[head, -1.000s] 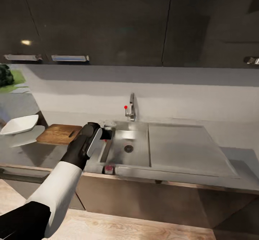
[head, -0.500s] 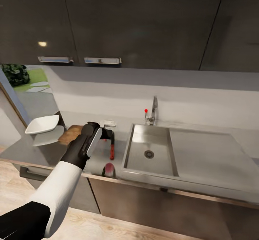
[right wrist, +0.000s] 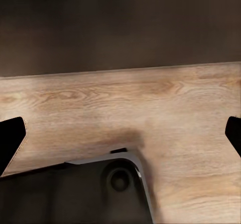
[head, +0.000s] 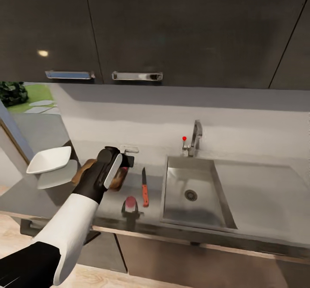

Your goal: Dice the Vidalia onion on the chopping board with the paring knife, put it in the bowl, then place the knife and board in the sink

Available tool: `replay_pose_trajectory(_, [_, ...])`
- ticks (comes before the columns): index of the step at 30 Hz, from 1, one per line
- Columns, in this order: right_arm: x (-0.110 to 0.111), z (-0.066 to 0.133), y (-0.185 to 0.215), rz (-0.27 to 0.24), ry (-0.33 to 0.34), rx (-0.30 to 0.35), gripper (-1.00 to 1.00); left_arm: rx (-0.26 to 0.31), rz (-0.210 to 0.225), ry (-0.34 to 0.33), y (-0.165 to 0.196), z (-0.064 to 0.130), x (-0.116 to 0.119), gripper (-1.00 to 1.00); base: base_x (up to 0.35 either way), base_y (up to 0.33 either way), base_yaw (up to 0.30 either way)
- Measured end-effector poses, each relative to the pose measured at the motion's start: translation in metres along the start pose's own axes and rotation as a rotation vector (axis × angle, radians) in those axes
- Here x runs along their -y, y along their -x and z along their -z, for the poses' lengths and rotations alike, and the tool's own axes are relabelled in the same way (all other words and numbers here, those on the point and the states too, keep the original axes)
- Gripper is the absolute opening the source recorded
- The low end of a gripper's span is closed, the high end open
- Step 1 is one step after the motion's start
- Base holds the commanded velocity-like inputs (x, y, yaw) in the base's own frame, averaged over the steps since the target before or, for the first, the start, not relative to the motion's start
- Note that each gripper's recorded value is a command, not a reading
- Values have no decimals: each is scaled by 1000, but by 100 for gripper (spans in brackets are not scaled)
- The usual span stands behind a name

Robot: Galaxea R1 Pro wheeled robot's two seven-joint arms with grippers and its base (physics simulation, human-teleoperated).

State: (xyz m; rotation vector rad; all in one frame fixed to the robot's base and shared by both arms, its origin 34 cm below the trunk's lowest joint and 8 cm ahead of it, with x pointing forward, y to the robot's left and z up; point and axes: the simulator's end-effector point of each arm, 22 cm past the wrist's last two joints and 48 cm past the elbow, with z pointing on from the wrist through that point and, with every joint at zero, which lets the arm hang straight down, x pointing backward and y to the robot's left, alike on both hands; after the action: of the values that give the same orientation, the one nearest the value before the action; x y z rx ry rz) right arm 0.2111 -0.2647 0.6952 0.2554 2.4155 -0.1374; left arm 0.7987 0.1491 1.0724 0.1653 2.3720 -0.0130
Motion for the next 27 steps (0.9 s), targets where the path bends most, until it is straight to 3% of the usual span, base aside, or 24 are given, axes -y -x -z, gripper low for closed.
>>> replay_pose_trajectory(8, [0, -1, 1, -1, 1, 4, 100, -1, -1, 5, 0, 1, -3, -100, 15, 330, -163])
replay_pose_trajectory(27, [-2, 0, 1, -2, 3, 5, 100, -5, -2, 1, -1, 1, 0, -100, -21, 335, -7])
